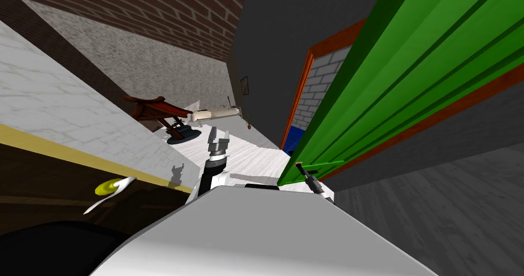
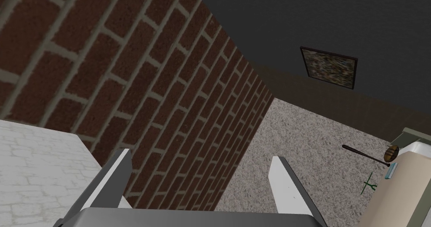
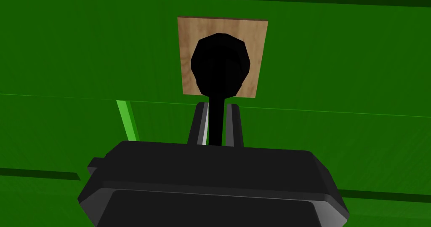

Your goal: Pull the door open

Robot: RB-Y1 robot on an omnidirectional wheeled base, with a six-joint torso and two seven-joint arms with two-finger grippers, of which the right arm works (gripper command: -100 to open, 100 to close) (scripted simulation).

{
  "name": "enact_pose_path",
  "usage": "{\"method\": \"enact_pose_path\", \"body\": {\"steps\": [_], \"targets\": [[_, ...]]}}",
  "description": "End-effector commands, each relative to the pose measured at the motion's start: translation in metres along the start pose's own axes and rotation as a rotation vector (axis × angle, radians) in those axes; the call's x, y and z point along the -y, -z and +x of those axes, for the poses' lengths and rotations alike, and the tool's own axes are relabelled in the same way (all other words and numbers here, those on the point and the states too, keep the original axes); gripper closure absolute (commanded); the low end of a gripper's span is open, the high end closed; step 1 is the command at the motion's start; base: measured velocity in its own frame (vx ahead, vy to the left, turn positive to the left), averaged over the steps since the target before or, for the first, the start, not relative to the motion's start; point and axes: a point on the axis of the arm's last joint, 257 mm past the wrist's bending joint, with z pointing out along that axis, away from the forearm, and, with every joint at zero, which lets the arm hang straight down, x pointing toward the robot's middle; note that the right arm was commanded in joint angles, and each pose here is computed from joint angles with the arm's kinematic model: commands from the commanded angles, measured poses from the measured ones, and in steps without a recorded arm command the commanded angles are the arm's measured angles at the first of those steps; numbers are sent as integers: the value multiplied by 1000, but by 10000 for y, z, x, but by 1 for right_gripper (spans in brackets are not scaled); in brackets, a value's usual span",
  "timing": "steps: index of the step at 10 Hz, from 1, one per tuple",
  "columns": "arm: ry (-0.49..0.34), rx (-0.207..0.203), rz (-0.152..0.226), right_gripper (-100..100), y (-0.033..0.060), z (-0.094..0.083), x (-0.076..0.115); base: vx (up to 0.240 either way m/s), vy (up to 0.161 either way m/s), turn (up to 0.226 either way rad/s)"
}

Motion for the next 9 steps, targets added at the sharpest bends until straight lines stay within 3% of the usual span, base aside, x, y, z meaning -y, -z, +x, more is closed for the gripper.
{"method": "enact_pose_path", "body": {"steps": [1,7,9], "targets": [[0,0,0,100,0,0,0,-36,-33,21],[0,0,0,100,0,0,0,6,6,-6],[-1,1,3,100,10,1,10,-74,79,-51]]}}
